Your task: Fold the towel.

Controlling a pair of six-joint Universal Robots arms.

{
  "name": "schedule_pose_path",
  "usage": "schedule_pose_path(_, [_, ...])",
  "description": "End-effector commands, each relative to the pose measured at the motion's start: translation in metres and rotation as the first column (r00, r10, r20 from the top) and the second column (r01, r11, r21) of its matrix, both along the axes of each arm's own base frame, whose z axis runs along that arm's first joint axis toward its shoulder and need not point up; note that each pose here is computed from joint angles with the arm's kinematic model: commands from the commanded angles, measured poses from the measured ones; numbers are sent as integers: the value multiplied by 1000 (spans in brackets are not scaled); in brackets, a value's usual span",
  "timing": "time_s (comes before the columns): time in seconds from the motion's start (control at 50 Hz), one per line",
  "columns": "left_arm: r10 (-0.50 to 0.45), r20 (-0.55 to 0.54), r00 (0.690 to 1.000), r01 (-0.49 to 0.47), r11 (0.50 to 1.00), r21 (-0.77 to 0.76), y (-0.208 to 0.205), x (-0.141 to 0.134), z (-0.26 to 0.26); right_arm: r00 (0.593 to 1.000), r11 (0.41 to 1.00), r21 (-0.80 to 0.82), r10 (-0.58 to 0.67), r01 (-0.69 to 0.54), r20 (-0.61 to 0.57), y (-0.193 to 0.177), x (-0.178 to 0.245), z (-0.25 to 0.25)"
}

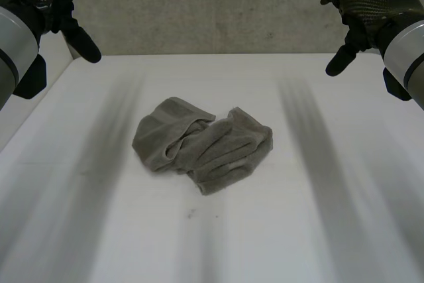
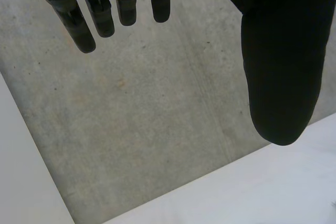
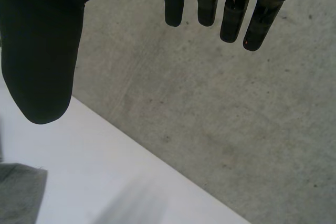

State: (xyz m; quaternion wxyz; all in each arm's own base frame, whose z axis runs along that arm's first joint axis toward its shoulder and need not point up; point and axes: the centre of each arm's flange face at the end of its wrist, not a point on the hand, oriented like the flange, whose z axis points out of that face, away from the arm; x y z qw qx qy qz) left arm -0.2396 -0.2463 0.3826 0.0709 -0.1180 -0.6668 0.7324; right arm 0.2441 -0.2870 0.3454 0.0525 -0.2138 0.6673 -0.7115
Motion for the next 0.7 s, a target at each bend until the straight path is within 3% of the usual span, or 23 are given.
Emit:
schedule_pose_path(0.02, [-7, 23, 1000, 6, 999, 37, 2, 0, -12, 1000, 998, 55, 6, -6, -2, 3, -1, -3])
schedule_pose_path(0.22, [-88, 10, 996, 87, 994, 60, 4, -6, -18, 1000, 999, 46, -2, 2, 8, 0, -3, -4])
schedule_pose_path(0.4, [-88, 11, 996, 87, 995, 58, 1, -5, -18, 1000, 999, 37, 26, -26, 2, 1, 1, -5])
schedule_pose_path(0.56, [-130, 49, 990, 125, 987, 101, -13, -3, -36, 978, 974, 120, 201, -194, -52, -5, 21, -37])
schedule_pose_path(0.6, [-185, 81, 979, 170, 972, 162, -29, -3, -61, 948, 940, 157, 314, -303, -51, -7, 32, -53])
schedule_pose_path(0.7, [-310, 122, 943, 278, 933, 227, -40, -14, -97, 902, 878, 239, 431, -416, -15, -17, 48, -88])
